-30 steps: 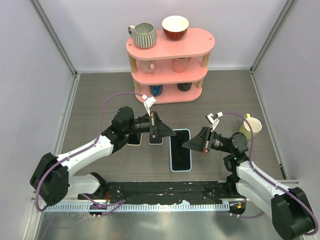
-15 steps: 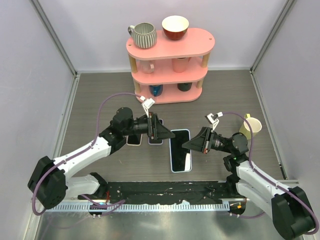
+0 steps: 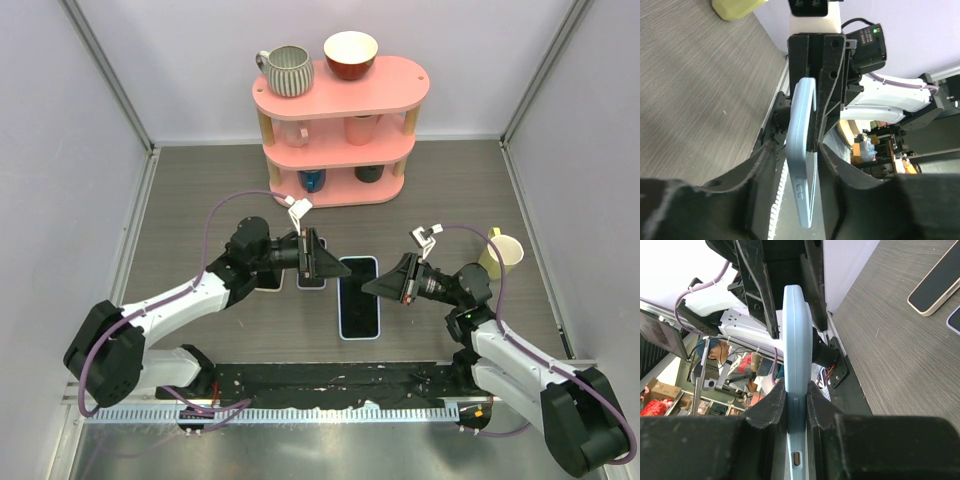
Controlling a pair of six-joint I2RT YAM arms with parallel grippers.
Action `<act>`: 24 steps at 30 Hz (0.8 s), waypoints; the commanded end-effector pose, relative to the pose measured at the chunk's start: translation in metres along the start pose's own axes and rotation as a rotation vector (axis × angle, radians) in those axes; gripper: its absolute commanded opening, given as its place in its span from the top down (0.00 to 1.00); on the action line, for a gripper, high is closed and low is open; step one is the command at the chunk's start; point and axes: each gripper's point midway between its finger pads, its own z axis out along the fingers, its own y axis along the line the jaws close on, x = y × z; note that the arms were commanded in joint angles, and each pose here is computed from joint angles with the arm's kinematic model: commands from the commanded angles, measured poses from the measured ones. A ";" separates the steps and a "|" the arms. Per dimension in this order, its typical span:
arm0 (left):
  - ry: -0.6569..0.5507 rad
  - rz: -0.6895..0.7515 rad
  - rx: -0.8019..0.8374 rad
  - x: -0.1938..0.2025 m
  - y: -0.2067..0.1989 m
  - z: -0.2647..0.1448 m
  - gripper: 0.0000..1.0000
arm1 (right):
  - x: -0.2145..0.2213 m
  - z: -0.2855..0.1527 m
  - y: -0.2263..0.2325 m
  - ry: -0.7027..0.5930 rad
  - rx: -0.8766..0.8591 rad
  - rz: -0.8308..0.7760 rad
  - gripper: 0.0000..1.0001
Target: Put the phone into the phone case
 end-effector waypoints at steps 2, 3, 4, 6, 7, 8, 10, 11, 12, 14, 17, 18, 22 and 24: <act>-0.010 0.062 -0.067 -0.008 0.004 -0.002 0.37 | -0.024 0.005 0.025 -0.088 -0.053 -0.085 0.99; -0.010 0.076 -0.083 -0.008 0.006 -0.004 0.33 | -0.026 0.006 0.024 -0.093 -0.045 -0.082 0.99; -0.023 0.100 -0.109 -0.012 0.006 -0.009 0.28 | -0.027 0.006 0.024 -0.095 -0.044 -0.082 0.99; -0.053 0.129 -0.149 -0.021 0.008 -0.019 0.01 | -0.028 0.007 0.025 -0.094 -0.042 -0.079 0.99; -0.077 0.135 -0.200 -0.027 0.006 -0.028 0.00 | -0.029 0.007 0.025 -0.097 -0.040 -0.080 0.99; -0.083 0.178 -0.232 -0.031 0.008 -0.034 0.00 | -0.029 0.007 0.026 -0.096 -0.042 -0.082 0.99; -0.119 0.212 -0.282 -0.041 0.002 -0.052 0.00 | -0.030 0.007 0.028 -0.098 -0.044 -0.083 0.99; -0.124 0.235 -0.282 -0.043 0.000 -0.056 0.00 | -0.030 0.007 0.027 -0.097 -0.042 -0.082 0.99; -0.138 0.243 -0.287 -0.046 -0.002 -0.061 0.00 | -0.031 0.006 0.026 -0.101 -0.040 -0.081 0.99; -0.147 0.263 -0.266 -0.047 -0.013 -0.067 0.00 | -0.031 0.007 0.026 -0.099 -0.039 -0.080 0.99; -0.123 0.248 -0.239 -0.041 -0.018 -0.066 0.01 | -0.034 0.009 0.022 -0.110 -0.021 -0.075 0.99; -0.108 0.236 -0.249 -0.037 -0.016 -0.067 0.01 | -0.035 0.010 0.018 -0.111 -0.005 -0.068 0.99; -0.087 0.303 -0.357 -0.039 -0.008 -0.080 0.00 | -0.042 0.010 -0.046 -0.090 0.284 -0.119 0.99; -0.086 0.365 -0.476 -0.043 0.002 -0.096 0.00 | -0.043 0.009 -0.064 -0.061 0.371 -0.098 0.99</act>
